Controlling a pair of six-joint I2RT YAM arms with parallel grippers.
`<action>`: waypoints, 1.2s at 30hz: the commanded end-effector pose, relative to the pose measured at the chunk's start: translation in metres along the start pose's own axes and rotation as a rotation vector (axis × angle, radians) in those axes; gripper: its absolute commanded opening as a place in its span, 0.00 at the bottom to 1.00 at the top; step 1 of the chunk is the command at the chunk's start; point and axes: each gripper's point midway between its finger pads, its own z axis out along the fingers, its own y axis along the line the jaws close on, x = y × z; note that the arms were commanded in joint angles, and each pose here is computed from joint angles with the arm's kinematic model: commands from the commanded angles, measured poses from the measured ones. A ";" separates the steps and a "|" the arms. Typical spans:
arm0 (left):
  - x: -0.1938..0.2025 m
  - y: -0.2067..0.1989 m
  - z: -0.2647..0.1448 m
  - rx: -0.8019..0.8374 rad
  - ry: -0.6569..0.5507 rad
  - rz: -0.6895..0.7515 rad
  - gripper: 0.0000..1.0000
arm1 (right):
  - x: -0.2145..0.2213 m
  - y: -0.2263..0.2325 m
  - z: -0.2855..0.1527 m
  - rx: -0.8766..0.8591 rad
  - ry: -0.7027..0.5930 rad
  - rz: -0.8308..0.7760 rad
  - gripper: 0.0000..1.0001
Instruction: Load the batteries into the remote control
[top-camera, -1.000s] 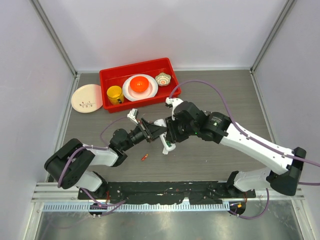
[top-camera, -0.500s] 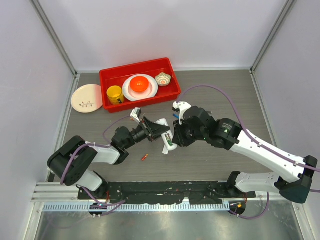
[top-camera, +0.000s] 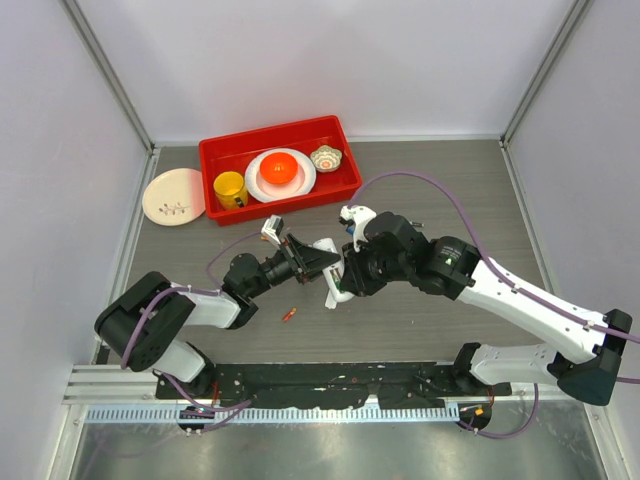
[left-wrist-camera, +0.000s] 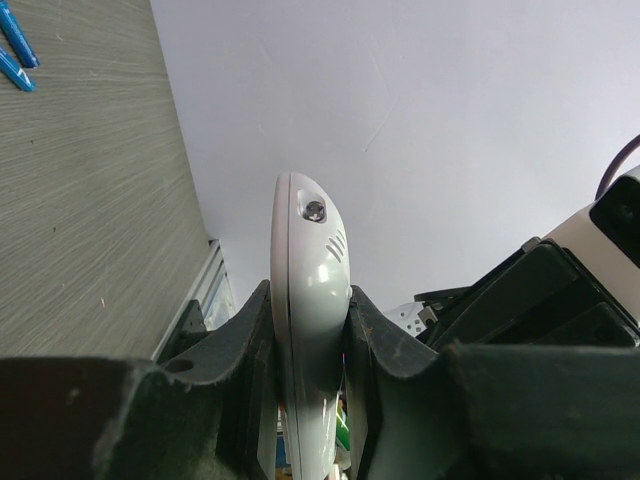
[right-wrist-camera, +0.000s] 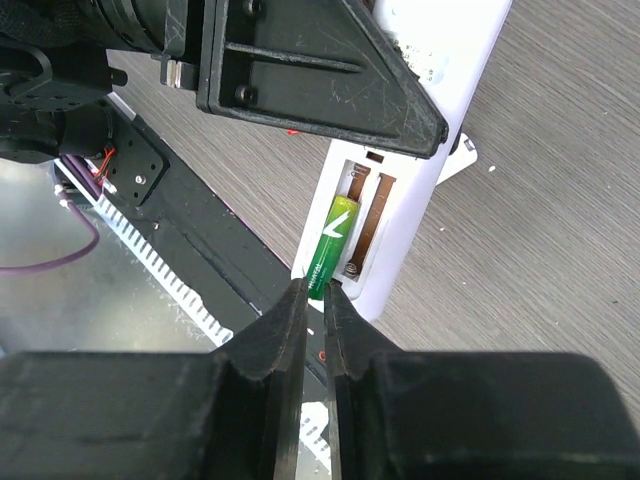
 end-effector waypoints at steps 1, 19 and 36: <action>-0.001 -0.068 -0.004 0.273 0.000 0.115 0.00 | -0.005 0.005 0.004 -0.030 -0.015 -0.016 0.17; 0.005 -0.067 -0.008 0.272 0.021 0.127 0.00 | -0.004 0.005 0.015 -0.029 -0.001 -0.004 0.16; 0.009 -0.066 -0.011 0.274 0.038 0.154 0.00 | -0.022 0.019 -0.009 -0.075 -0.051 -0.010 0.31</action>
